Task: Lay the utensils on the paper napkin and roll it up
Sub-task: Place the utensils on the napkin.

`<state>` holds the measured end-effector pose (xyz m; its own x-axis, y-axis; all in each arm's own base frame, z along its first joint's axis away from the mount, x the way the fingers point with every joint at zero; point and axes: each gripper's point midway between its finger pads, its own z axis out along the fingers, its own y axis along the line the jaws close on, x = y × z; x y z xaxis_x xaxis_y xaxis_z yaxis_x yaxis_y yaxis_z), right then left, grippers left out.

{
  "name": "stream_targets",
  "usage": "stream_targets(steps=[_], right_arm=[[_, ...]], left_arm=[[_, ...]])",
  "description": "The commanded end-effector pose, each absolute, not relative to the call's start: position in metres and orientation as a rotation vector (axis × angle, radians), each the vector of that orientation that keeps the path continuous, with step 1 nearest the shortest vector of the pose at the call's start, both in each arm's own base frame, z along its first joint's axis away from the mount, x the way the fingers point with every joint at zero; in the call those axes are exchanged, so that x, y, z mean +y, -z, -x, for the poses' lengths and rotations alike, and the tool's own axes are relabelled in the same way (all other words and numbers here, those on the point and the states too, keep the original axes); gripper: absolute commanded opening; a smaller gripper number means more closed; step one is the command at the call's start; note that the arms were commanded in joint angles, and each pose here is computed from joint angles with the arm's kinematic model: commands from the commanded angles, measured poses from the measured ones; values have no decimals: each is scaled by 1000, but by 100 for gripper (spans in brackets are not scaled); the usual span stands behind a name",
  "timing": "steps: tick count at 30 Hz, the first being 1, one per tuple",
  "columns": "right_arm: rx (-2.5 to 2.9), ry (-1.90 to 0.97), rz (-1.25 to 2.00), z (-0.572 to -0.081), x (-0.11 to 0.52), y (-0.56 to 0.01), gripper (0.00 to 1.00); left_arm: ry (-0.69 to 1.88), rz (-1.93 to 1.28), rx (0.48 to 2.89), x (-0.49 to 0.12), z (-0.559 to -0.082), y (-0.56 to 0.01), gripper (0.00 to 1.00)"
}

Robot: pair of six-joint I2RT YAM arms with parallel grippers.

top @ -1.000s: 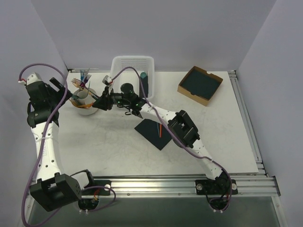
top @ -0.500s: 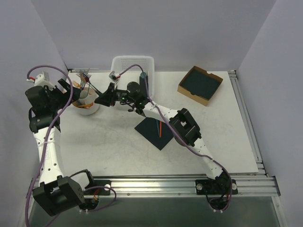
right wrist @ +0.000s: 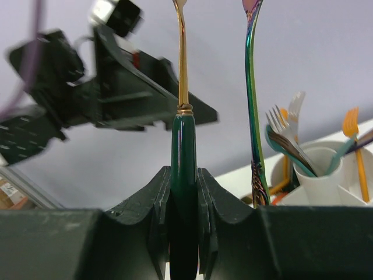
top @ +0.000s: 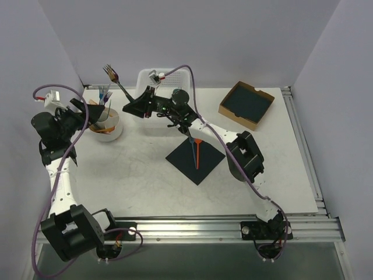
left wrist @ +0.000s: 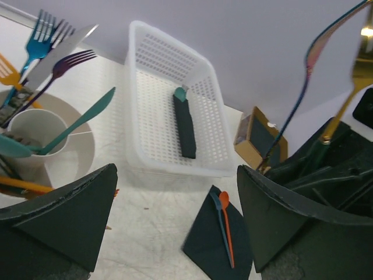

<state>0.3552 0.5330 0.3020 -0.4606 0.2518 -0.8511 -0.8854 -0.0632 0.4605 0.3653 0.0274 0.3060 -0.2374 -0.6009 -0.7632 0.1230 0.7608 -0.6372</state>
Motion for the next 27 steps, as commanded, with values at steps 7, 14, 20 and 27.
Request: stream_targets(steps=[7,14,20,27], right_arm=[[1068,-1707,764,-309,492,-417,0],[1068,-1723,757,-301,484,-426,0],[1054,-1746,753,-298,479,-429,0],[1022,-1779,745,-292,475,-435,0]], left_arm=[[895,-3,1411,-30,-373,-373,88],[909,-242,1222,-55,-350,-405,90],[1011,-312,1180,-71,-351,-409,86],[1043,-306,1189,-75,-362,-407,77]])
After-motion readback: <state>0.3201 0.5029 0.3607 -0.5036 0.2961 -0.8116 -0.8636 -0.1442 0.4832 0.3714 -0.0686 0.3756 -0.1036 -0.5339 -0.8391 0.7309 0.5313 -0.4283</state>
